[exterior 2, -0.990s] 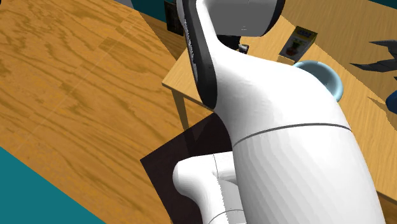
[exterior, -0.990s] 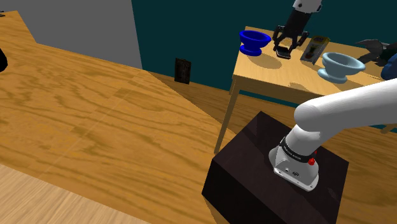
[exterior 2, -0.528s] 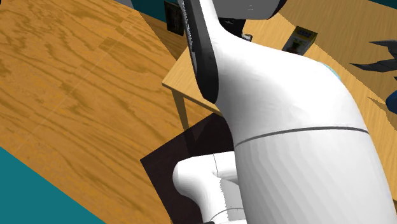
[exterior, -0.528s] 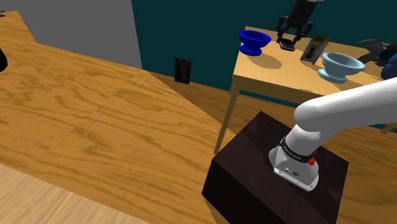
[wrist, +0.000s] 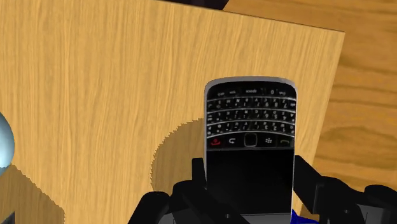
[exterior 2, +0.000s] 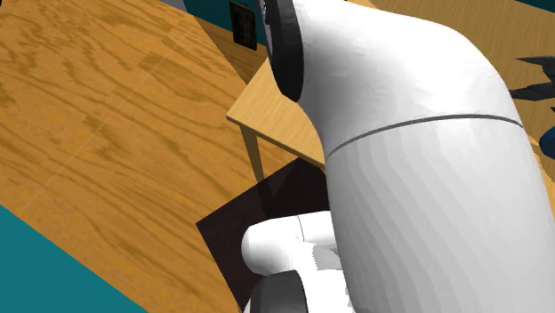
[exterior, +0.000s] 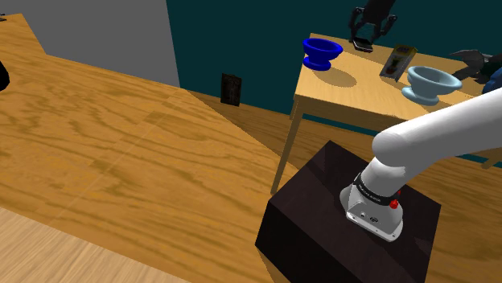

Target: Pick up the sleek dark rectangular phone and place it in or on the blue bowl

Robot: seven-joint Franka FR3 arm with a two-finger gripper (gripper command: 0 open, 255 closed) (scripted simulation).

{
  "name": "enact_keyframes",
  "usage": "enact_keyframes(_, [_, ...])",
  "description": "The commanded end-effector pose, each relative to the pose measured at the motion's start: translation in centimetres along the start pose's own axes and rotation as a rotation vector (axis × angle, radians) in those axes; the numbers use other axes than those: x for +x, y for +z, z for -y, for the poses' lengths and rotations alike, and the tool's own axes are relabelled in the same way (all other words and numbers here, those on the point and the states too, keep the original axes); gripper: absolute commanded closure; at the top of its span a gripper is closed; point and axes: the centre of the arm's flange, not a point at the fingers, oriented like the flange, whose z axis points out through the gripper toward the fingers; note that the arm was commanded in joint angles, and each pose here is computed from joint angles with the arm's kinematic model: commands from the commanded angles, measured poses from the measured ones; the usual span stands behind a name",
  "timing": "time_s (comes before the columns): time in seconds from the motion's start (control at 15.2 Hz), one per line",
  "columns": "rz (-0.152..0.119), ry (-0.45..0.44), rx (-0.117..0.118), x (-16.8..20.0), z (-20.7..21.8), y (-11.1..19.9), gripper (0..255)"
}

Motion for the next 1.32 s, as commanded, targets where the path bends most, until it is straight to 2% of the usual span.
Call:
enact_keyframes(0.0, [0.000, 0.000, 0.000, 2.4, 0.9, -0.2, 255])
enact_keyframes(0.99, [0.000, 0.000, 0.000, 20.9, 8.1, -0.7, 255])
enact_keyframes(1.25, [0.000, 0.000, 0.000, 21.2, 8.1, 0.9, 255])
